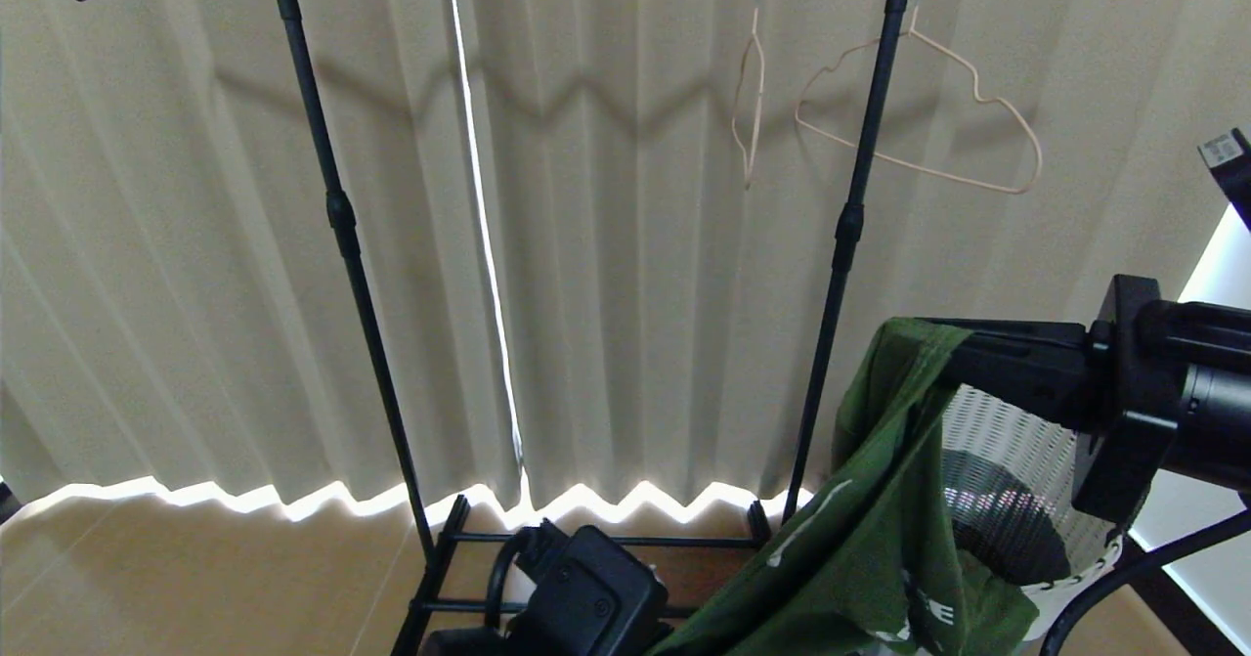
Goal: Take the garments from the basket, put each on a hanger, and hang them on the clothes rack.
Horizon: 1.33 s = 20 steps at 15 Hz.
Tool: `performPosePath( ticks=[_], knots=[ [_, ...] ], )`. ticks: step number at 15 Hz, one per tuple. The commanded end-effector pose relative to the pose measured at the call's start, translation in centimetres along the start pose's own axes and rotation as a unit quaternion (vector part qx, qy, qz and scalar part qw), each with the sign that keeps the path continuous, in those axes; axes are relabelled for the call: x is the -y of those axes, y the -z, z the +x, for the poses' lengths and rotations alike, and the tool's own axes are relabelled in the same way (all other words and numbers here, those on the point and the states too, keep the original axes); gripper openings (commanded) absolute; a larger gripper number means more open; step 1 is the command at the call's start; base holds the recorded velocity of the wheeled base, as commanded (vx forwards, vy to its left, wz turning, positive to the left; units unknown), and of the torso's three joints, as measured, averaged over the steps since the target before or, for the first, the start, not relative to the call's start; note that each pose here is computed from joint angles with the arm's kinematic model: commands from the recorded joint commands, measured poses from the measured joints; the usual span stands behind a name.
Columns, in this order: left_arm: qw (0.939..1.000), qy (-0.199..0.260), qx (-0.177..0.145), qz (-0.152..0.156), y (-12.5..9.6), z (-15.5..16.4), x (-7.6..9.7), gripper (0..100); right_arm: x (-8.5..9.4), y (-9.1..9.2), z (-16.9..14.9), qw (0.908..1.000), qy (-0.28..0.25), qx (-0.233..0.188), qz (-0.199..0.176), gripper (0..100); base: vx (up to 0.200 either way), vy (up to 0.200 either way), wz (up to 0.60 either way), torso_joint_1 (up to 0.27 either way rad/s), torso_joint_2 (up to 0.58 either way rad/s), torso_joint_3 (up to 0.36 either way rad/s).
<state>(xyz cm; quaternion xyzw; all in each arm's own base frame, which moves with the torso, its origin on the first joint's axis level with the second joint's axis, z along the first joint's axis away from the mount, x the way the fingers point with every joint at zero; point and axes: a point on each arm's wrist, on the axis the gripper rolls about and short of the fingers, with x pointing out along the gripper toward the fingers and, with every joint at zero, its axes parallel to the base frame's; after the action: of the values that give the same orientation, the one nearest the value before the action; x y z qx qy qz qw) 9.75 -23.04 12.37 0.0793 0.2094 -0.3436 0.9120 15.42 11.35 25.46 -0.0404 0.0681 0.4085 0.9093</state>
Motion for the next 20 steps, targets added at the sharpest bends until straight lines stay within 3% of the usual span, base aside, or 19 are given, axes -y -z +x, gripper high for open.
performPosePath(
  ticks=[1, 3, 7, 11, 13, 15, 20],
  knots=[
    [0.9973, 0.007, 0.073, 0.009, -2.5, -4.7, -2.1, 0, 0.1, -0.2, 0.3, 1.0, -0.001, 0.0, -0.001, 0, 0.0, 0.0, 0.0, 0.0, 0.0, 0.0],
    [0.9933, -0.039, 0.109, 0.01, -6.6, -7.1, -4.8, 0, 0.0, -0.9, 0.1, 0.9998, -0.001, 0.02, -0.005, 0, 0.0, 0.0, 0.0, 0.0, 0.0, 0.0],
    [0.9887, -0.031, 0.146, -0.015, -12.7, -11.2, -7.5, 0, 0.3, -2.2, -0.5, 0.9976, 0.01, 0.067, -0.016, 0, 0.0, 0.0, 0.0, 0.0, 0.0, 0.0],
    [0.9858, -0.078, 0.146, -0.027, -15.6, -9.2, -9.5, 0, 1.3, -2.4, -0.7, 0.9959, 0.039, 0.079, -0.018, 0, 0.0, 0.0, 0.0, 0.0, 0.0, 0.0],
    [0.9824, -0.097, 0.159, -0.012, -18.2, -8.7, -10.2, 0, 2.3, -2.6, -0.7, 0.9947, 0.061, 0.081, -0.017, 0, 0.0, 0.0, 0.0, 0.0, 0.0, 0.0],
    [0.9818, -0.113, 0.153, -0.008, -19.4, -8.7, -10.8, 0, 2.8, -3.1, 0.0, 0.9942, 0.066, 0.083, -0.016, 0, 0.0, 0.0, 0.0, 0.0, 0.0, 0.0],
    [0.9844, -0.127, 0.122, -0.01, -18.1, -7.9, -11.6, 0, 4.6, -3.5, 1.6, 0.9929, 0.091, 0.076, -0.011, 0, 0.0, 0.0, 0.0, 0.0, 0.0, 0.0]
  ],
)
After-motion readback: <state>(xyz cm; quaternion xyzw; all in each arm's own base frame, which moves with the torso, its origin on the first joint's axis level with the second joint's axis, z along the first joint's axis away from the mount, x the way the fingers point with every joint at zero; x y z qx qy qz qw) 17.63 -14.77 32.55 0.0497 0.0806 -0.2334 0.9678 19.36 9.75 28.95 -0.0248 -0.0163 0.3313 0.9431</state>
